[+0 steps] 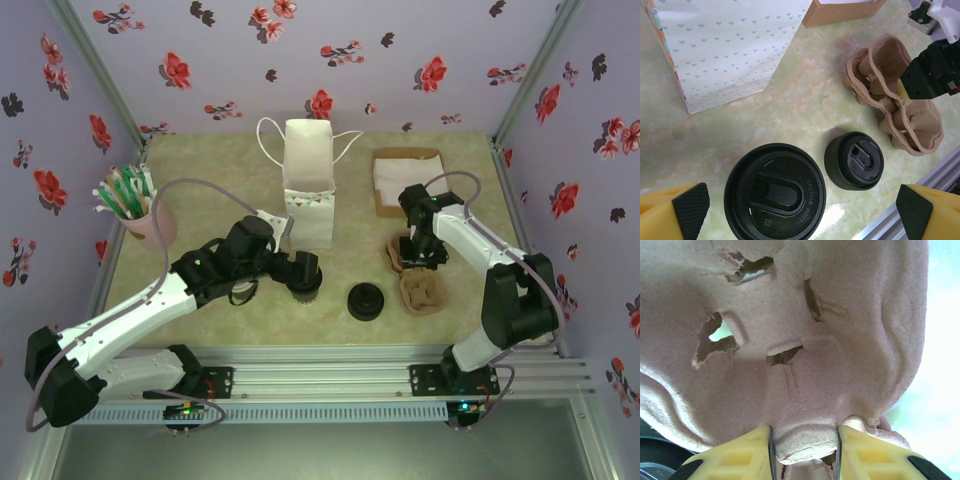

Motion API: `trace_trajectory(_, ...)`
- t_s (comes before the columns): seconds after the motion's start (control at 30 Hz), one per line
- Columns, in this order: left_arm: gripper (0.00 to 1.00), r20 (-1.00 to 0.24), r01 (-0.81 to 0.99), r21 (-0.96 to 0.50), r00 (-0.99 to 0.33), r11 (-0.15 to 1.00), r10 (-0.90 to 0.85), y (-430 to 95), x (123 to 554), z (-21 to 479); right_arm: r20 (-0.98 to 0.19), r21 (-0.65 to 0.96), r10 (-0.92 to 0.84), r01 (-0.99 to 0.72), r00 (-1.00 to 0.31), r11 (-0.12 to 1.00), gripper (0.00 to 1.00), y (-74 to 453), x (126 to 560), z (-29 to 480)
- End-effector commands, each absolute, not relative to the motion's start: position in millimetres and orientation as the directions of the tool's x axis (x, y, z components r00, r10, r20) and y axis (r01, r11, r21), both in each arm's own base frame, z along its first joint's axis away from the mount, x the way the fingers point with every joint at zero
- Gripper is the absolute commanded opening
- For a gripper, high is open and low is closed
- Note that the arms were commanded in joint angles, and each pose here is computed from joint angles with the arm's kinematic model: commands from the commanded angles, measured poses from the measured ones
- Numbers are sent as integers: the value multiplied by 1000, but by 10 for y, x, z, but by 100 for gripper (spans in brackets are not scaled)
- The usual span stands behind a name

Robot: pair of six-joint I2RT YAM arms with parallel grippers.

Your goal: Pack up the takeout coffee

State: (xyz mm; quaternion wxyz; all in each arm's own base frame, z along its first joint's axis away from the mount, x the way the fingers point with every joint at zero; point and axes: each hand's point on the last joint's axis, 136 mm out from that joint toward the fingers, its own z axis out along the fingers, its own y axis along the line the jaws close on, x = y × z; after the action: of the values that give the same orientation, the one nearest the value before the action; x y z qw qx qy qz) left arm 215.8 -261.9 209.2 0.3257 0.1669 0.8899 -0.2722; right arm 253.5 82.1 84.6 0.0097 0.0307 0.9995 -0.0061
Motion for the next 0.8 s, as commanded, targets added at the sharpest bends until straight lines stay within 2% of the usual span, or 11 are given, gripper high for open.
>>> trace_trajectory(0.0,99,-702,494,-362,-703,790,117,-2644,2188,2229,-82,16,97,96,-992,995,32,829,2609,1040)
trace_trajectory(0.37,99,-770,418,-298,-637,858,42,-2317,2459,2774,-236,124,110,82,-966,989,32,873,2534,1562)
trace_trajectory(0.6,99,-808,306,-297,-586,905,-67,-1890,2857,3361,-349,276,118,19,-930,961,32,1078,2526,2028)
trace_trajectory(0.77,96,-794,186,-386,-565,904,-223,-1505,3309,3630,-407,321,104,-36,-908,946,32,1217,2533,2306)
